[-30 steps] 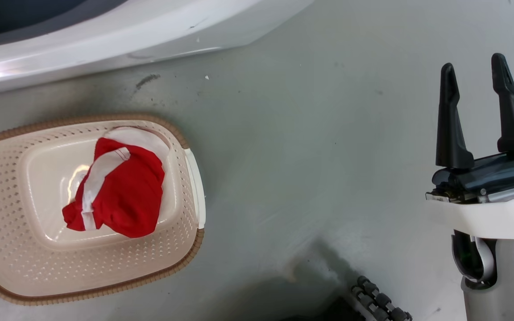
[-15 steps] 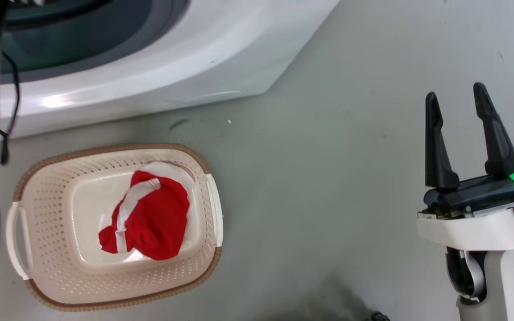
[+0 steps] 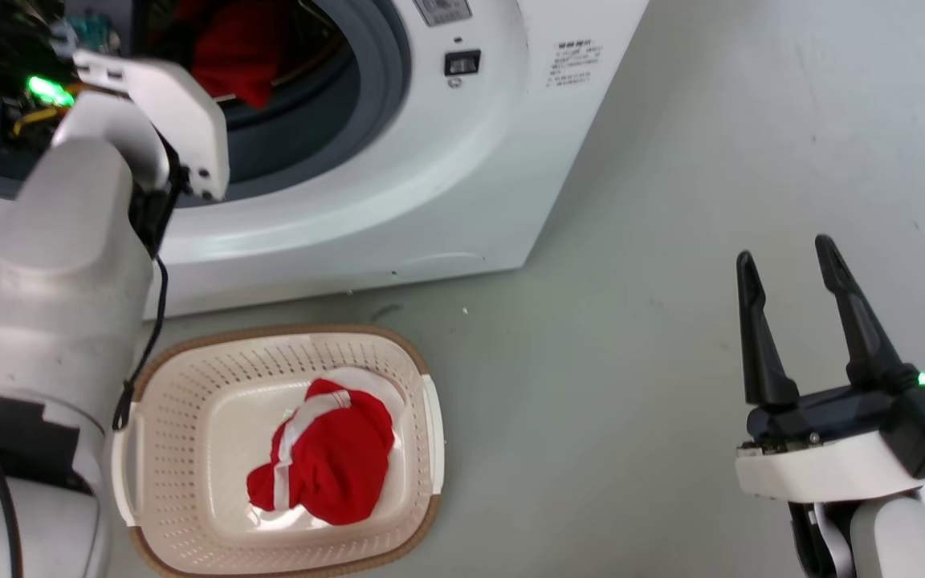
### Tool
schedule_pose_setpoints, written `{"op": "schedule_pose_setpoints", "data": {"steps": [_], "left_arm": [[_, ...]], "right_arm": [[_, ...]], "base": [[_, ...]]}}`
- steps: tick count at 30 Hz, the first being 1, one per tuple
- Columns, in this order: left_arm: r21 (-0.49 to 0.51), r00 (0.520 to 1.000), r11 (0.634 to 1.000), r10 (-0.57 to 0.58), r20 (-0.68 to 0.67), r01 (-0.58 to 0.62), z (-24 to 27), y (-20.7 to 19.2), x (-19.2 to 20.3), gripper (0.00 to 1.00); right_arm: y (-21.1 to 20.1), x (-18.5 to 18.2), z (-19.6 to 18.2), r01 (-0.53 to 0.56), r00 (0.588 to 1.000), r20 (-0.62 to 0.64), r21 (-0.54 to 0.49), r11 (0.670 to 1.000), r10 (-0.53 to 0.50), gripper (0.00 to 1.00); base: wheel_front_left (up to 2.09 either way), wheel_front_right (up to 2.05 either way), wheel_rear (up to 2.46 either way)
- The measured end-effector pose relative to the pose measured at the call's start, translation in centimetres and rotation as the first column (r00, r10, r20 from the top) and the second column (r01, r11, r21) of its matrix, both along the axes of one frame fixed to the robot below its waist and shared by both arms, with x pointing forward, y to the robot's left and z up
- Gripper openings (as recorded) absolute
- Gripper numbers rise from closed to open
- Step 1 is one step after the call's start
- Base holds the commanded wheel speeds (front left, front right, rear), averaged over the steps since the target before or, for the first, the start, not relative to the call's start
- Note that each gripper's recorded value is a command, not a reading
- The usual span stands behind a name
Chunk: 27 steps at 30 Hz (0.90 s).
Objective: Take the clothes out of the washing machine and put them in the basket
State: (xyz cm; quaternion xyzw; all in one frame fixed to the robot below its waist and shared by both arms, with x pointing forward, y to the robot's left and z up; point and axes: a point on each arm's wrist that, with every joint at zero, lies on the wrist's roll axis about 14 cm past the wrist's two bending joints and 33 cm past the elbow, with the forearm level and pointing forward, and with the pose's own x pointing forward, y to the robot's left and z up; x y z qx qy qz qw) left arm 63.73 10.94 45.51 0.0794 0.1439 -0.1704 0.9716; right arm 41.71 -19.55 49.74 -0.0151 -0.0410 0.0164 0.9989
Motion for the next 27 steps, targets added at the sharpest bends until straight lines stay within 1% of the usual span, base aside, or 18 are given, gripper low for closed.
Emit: {"op": "schedule_pose_setpoints", "data": {"steps": [9,14,20,27], "left_arm": [[-0.067,0.993,0.998,0.025,0.118,-0.017,3.2,1.6,-5.3,0.00],[-0.073,0.987,0.997,0.041,0.158,-0.030,3.8,1.8,-8.6,0.00],[-0.100,0.973,0.995,0.048,0.225,-0.026,5.1,1.2,-12.2,0.00],[-0.137,0.964,0.991,0.044,0.262,-0.008,5.2,0.5,-17.0,0.00]], "right_arm": [[1.4,-2.6,2.1,-0.035,0.998,0.044,0.003,0.999,0.034,1.00],[2.2,-3.9,3.2,-0.057,0.996,0.075,0.003,0.998,0.057,1.00],[2.8,-5.2,4.2,-0.075,0.992,0.103,-0.001,0.997,0.075,1.00],[3.3,-6.4,4.8,-0.087,0.989,0.120,0.002,0.996,0.086,1.00]], "base": [[0.00,0.00,0.00],[0.00,0.00,0.00],[0.00,0.00,0.00],[0.00,0.00,0.00]]}}
